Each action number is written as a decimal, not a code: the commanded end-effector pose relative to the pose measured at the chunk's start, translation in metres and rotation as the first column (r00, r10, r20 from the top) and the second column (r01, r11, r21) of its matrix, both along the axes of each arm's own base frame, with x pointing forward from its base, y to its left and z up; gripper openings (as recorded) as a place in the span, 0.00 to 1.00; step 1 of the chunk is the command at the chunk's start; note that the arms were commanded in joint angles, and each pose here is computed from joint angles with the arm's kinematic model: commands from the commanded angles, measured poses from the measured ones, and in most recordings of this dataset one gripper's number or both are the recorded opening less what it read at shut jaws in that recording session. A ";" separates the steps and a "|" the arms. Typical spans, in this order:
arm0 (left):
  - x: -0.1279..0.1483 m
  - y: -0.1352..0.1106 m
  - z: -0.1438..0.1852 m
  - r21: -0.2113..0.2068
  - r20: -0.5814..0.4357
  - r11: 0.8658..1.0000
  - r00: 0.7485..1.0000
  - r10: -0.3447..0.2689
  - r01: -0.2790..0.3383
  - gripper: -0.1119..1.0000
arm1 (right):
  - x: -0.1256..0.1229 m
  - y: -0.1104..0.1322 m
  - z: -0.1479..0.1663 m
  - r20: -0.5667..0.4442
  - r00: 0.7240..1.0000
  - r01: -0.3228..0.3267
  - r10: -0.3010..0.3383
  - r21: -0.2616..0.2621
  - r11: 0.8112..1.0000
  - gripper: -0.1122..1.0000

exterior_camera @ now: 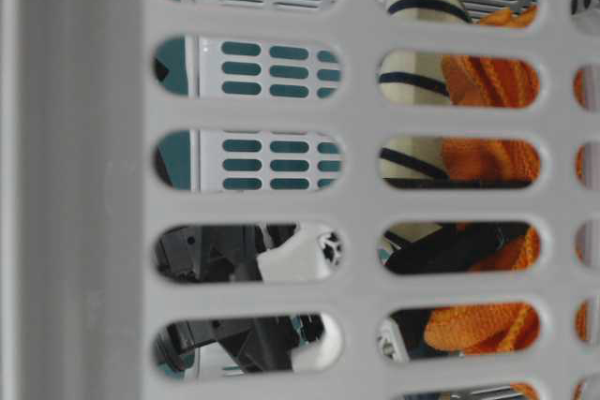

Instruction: Pick up the orange cloth from the shopping basket with the left arm.

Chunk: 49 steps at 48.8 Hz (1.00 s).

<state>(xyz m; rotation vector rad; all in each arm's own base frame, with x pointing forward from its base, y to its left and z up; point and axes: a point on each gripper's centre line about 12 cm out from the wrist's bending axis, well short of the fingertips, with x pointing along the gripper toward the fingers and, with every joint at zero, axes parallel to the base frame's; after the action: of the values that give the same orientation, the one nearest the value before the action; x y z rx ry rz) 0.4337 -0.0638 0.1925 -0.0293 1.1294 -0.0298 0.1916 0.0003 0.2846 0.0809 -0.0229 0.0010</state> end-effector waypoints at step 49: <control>-0.010 0.005 0.247 -0.011 0.106 1.000 0.994 0.027 -0.026 0.23 | -0.007 0.000 0.004 0.031 1.000 0.002 -0.002 0.005 1.000 0.09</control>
<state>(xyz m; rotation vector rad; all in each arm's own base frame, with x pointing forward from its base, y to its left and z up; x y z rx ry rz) 0.4253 -0.0602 0.4225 -0.0453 1.0566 -0.0147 0.1834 0.0003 0.2867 0.0811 -0.0505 0.0022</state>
